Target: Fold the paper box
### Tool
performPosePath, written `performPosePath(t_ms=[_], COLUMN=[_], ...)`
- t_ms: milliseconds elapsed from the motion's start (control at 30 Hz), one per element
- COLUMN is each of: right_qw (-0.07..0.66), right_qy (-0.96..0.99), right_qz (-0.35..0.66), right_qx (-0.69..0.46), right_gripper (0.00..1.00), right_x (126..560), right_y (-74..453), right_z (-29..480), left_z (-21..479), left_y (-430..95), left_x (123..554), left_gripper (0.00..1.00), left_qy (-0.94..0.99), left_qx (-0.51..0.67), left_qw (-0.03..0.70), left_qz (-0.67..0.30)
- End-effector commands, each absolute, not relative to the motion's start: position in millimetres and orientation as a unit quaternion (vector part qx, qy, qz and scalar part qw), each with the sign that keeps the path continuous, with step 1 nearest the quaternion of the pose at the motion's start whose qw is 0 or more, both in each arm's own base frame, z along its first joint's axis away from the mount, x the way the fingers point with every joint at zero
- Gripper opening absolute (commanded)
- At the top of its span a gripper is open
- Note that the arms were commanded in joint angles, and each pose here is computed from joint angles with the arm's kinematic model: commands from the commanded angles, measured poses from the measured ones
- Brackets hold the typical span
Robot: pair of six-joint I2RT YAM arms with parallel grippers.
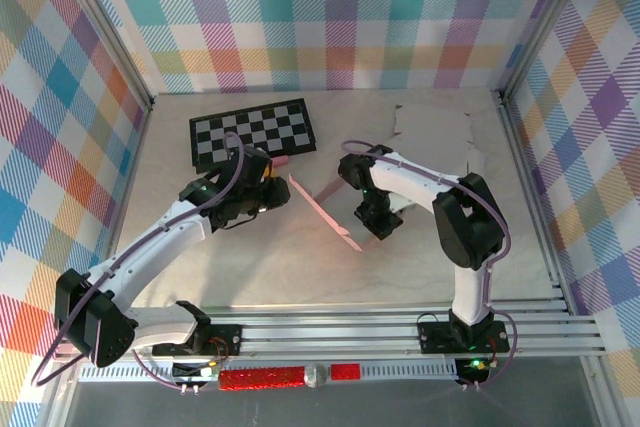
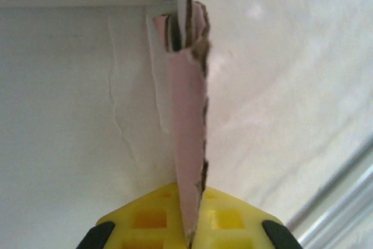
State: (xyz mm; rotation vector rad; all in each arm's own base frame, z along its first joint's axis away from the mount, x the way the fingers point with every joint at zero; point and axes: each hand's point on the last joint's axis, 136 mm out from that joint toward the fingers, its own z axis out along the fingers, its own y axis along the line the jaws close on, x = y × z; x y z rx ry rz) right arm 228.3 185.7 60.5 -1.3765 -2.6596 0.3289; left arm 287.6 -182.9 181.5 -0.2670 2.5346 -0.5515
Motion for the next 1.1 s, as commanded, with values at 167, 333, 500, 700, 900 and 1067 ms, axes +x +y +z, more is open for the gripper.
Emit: performPosePath(t_ms=[167, 333, 500, 700, 900, 1067], right_qw=[0.195, 0.211, 0.22, 0.206, 0.156, 0.048], right_qy=[-0.757, -0.739, -0.745, -0.757, -0.797, -0.858], right_qz=[0.117, 0.095, 0.087, 0.056, 0.004, -0.051], right_qx=[-0.612, -0.633, -0.623, -0.618, -0.584, -0.508], right_gripper=[0.0, 0.0, 0.1, 0.49, 0.66, 0.69], right_x=[188.0, 181.3, 180.0, 182.5, 197.8, 231.7], right_y=[232.8, 257.3, 271.2, 269.6, 262.3, 241.6], right_z=[58.5, 46.8, 41.4, 52.6, 88.5, 133.4], left_z=[131.0, 114.3, 102.1, 92.1, 91.4, 98.5], left_y=[-196.5, -202.1, -205.3, -208.5, -209.1, -211.1], left_x=[252.9, 250.6, 254.6, 261.5, 271.1, 279.8], left_gripper=[0.33, 0.32, 0.32, 0.32, 0.31, 0.31], left_qy=[0.948, 0.95, 0.952, 0.954, 0.953, 0.951], left_qx=[-0.113, -0.109, -0.107, -0.109, -0.114, -0.116], left_qw=[0.155, 0.132, 0.12, 0.117, 0.127, 0.141], left_qz=[-0.255, -0.261, -0.259, -0.255, -0.248, -0.25])
